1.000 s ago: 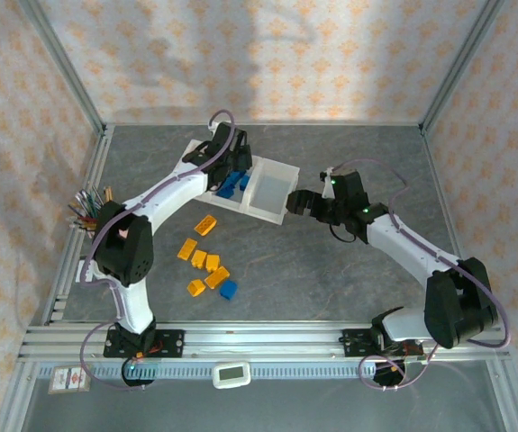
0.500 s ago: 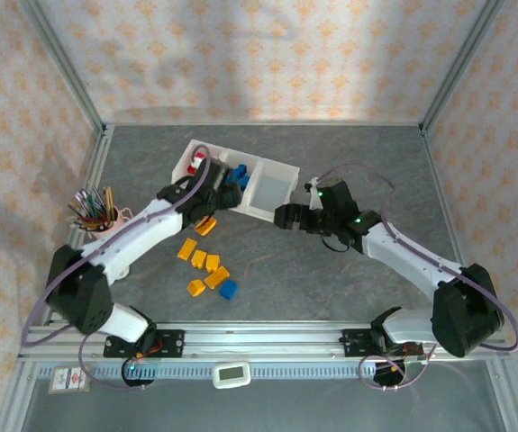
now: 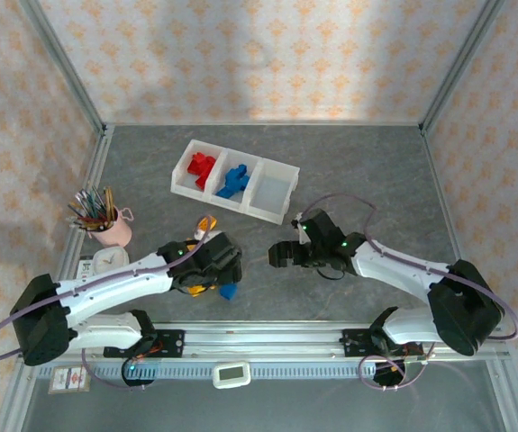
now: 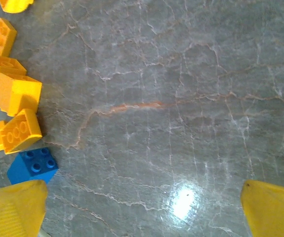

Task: Sort the legos into containers by color
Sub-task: Pick up the lego from the middle-left of the table.

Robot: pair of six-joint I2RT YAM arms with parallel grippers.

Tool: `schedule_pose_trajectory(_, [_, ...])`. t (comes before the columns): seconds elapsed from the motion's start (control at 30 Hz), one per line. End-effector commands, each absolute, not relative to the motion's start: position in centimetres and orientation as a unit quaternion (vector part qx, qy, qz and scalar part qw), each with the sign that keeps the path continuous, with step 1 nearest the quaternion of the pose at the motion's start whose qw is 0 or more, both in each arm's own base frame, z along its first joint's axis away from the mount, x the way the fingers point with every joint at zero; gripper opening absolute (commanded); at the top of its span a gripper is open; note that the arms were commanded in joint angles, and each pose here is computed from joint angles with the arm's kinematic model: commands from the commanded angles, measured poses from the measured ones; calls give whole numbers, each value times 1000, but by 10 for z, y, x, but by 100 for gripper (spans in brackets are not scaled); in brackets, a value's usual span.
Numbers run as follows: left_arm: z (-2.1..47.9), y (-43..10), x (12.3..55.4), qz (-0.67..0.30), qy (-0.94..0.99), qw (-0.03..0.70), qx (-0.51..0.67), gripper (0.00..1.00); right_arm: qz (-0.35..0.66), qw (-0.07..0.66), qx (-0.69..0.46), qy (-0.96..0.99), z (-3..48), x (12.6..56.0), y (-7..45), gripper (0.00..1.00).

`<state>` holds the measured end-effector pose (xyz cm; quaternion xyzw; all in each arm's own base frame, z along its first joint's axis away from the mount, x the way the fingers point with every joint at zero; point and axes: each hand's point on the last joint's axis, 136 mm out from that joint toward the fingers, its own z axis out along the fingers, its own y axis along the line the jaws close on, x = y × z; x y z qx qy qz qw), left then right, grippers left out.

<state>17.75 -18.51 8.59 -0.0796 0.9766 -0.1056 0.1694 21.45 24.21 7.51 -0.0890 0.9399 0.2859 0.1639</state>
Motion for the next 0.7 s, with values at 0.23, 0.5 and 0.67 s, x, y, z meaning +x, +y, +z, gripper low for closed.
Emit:
schedule_pose_trajectory(0.23, [57, -200, 165, -84, 985, 135, -67, 68, 259, 187, -83, 944, 69, 225, 237, 100])
schedule_pose_trajectory(0.5, [39, -205, 166, -61, 988, 132, -42, 61, 251, 188, -82, 946, 65, 225, 233, 100])
schedule_pose_trajectory(0.67, [38, -213, 167, -69, 987, 138, -32, 56, 248, 187, -84, 947, 63, 225, 233, 100])
